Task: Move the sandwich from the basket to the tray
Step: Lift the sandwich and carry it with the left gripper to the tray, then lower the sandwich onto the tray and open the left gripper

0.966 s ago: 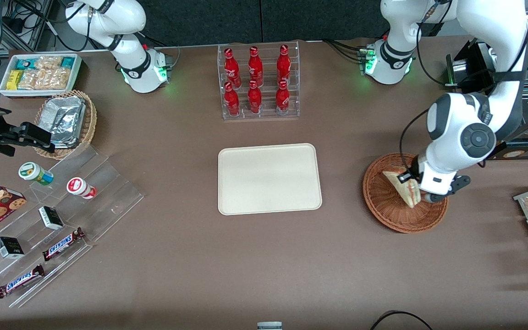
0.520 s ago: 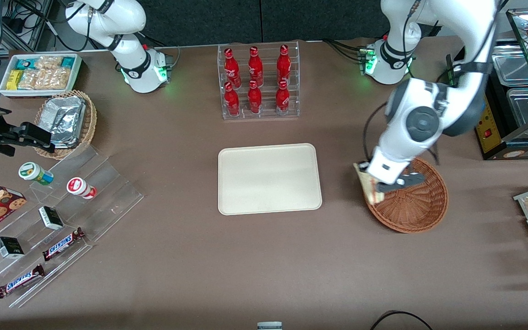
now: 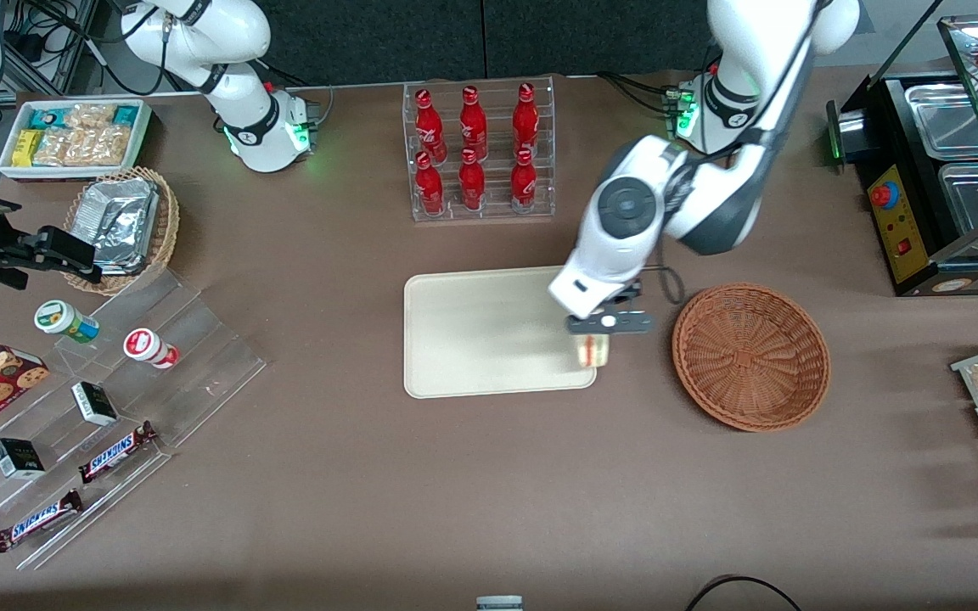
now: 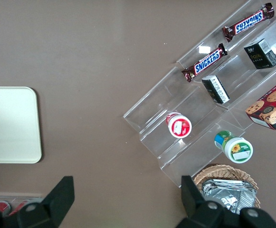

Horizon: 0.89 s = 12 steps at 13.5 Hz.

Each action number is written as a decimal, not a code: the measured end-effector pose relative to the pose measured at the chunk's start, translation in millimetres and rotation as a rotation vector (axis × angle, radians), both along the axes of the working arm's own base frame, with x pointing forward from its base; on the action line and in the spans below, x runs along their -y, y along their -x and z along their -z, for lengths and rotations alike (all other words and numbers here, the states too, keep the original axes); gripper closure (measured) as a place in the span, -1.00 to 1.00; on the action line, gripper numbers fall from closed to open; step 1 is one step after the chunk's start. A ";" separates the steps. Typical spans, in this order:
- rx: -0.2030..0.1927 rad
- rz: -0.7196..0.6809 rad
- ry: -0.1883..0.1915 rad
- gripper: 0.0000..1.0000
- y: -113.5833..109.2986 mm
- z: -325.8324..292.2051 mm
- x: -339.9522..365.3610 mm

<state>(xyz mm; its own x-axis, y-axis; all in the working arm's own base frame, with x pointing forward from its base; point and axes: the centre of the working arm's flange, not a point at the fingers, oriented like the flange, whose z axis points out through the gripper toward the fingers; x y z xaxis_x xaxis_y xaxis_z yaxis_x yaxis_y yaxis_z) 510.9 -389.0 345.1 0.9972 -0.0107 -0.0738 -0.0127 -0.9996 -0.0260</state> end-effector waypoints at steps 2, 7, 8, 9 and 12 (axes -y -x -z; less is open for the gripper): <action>-0.007 0.013 0.000 0.72 4.7 18.5 36.0; -0.034 0.035 0.021 0.72 10.7 47.3 82.0; -0.036 0.031 0.019 0.72 13.2 53.1 89.9; -0.039 0.021 0.015 0.72 16.6 59.6 97.8; -0.048 -0.001 0.004 0.72 23.9 77.8 115.7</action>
